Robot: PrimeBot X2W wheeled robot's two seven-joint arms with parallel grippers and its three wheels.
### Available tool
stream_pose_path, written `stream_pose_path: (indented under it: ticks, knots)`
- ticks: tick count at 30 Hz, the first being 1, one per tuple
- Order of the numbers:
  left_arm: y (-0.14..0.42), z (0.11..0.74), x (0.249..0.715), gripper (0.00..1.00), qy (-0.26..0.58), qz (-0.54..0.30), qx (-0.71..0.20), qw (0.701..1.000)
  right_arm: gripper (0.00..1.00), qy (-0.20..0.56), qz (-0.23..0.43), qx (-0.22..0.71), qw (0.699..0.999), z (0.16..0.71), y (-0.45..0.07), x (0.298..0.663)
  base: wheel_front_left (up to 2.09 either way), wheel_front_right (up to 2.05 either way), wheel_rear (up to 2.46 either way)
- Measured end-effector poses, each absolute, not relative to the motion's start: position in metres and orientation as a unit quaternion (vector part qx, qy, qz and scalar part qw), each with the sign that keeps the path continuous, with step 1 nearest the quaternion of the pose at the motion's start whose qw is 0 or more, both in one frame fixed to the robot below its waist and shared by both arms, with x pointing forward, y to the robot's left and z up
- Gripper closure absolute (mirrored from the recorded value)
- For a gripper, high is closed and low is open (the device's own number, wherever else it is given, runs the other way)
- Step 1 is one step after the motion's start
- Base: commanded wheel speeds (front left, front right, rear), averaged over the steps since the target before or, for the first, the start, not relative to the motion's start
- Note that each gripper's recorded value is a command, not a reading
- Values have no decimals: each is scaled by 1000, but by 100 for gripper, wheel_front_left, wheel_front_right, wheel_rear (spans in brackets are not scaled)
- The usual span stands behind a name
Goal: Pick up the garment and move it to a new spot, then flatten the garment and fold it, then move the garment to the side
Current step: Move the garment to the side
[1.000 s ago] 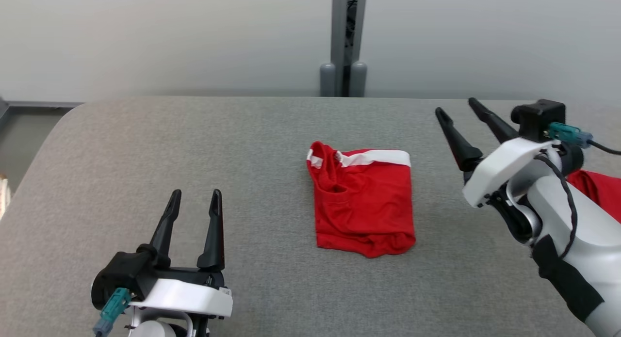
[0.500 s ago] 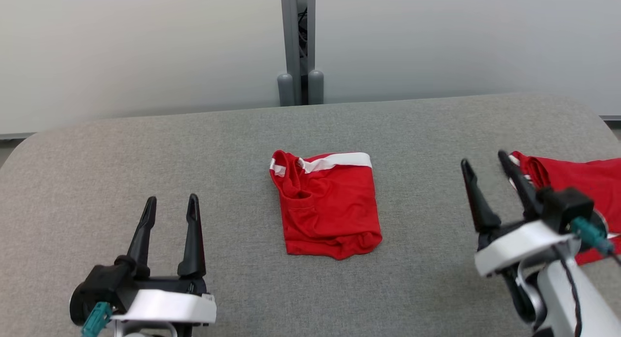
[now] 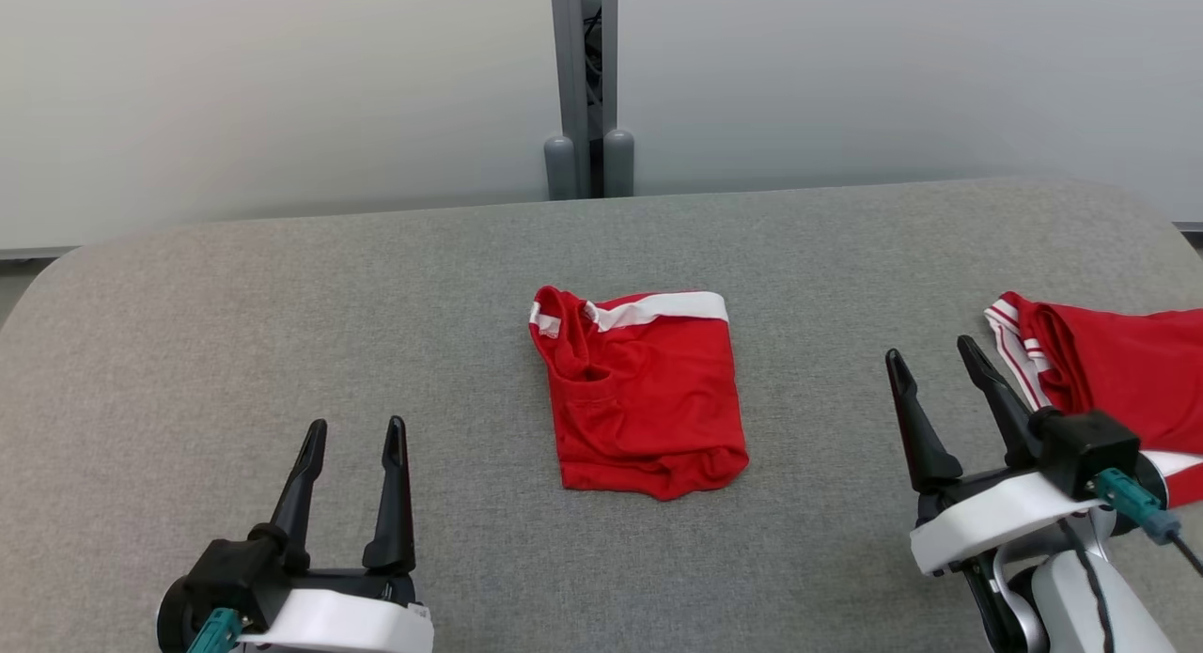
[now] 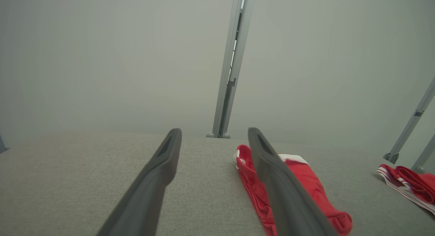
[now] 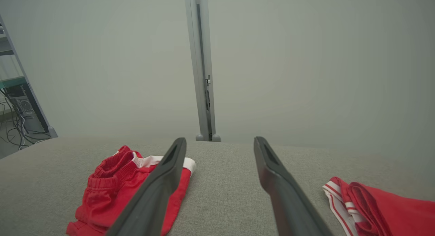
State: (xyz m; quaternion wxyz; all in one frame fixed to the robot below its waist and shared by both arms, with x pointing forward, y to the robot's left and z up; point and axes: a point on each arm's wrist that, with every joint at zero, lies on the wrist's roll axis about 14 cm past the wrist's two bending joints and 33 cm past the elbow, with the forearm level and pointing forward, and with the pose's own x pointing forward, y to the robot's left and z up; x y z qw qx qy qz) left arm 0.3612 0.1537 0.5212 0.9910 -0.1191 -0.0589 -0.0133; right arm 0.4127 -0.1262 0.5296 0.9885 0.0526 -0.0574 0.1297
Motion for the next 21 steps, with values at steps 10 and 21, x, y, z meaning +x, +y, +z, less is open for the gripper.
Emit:
stream_pose_path:
  ticks: [10,21]
  knots:
    - [155,509,371,0,-41,-11,-119,992,0,66,145,188,969,498,-107,441,0,0,0]
    - [167,494,379,0,-19,9,-109,994,0,265,187,300,897,434,-63,459,0,0,0]
